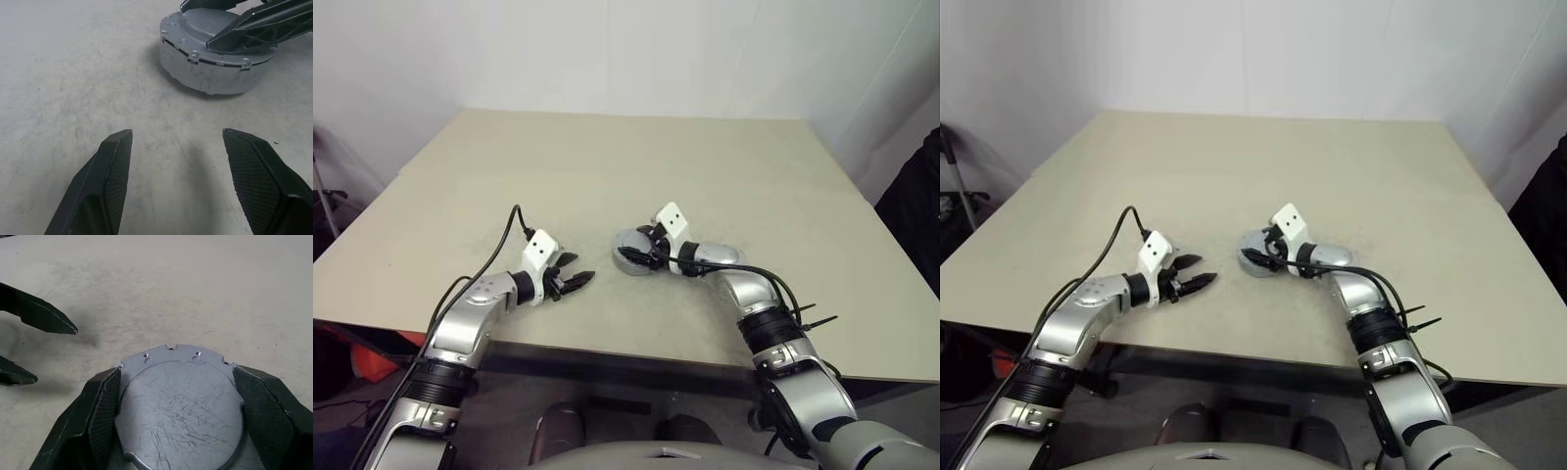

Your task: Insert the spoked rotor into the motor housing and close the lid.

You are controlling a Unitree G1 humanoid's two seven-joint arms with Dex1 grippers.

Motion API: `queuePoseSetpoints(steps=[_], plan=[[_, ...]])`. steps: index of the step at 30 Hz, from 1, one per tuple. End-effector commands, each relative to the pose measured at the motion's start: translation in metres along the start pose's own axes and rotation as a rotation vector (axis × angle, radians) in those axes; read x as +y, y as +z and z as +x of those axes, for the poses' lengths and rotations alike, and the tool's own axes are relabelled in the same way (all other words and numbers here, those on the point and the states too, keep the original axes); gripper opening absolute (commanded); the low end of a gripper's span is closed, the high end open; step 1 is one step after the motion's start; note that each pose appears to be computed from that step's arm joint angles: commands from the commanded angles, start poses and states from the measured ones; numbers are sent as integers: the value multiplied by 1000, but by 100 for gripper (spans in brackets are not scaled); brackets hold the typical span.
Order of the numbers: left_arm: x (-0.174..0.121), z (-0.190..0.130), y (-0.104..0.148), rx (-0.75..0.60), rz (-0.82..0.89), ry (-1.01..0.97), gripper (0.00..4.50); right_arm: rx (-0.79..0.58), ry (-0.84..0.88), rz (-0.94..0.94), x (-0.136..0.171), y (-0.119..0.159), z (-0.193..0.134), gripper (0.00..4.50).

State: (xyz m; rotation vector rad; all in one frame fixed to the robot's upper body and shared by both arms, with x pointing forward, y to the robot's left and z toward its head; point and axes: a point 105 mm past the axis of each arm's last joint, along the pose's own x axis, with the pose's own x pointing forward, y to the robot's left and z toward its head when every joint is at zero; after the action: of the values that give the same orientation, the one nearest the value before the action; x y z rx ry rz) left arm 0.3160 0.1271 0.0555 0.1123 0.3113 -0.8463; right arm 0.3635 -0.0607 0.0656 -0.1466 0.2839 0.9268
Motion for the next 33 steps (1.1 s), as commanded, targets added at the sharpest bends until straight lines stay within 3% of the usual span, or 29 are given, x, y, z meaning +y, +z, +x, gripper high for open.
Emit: queuePoseSetpoints(steps=[1, 12, 21, 33], plan=[[1, 0, 13, -32, 33, -1, 312, 63, -1, 2, -4, -15, -6, 321], [1, 0, 13, -34, 34, 3, 312, 111, -80, -132, -10, -25, -1, 321], [-1, 0, 13, -37, 30, 2, 312, 173, -31, -15, -9, -37, -9, 321], [0, 0, 11, -38, 17, 14, 312, -16, 62, -40, 8, 4, -7, 321]])
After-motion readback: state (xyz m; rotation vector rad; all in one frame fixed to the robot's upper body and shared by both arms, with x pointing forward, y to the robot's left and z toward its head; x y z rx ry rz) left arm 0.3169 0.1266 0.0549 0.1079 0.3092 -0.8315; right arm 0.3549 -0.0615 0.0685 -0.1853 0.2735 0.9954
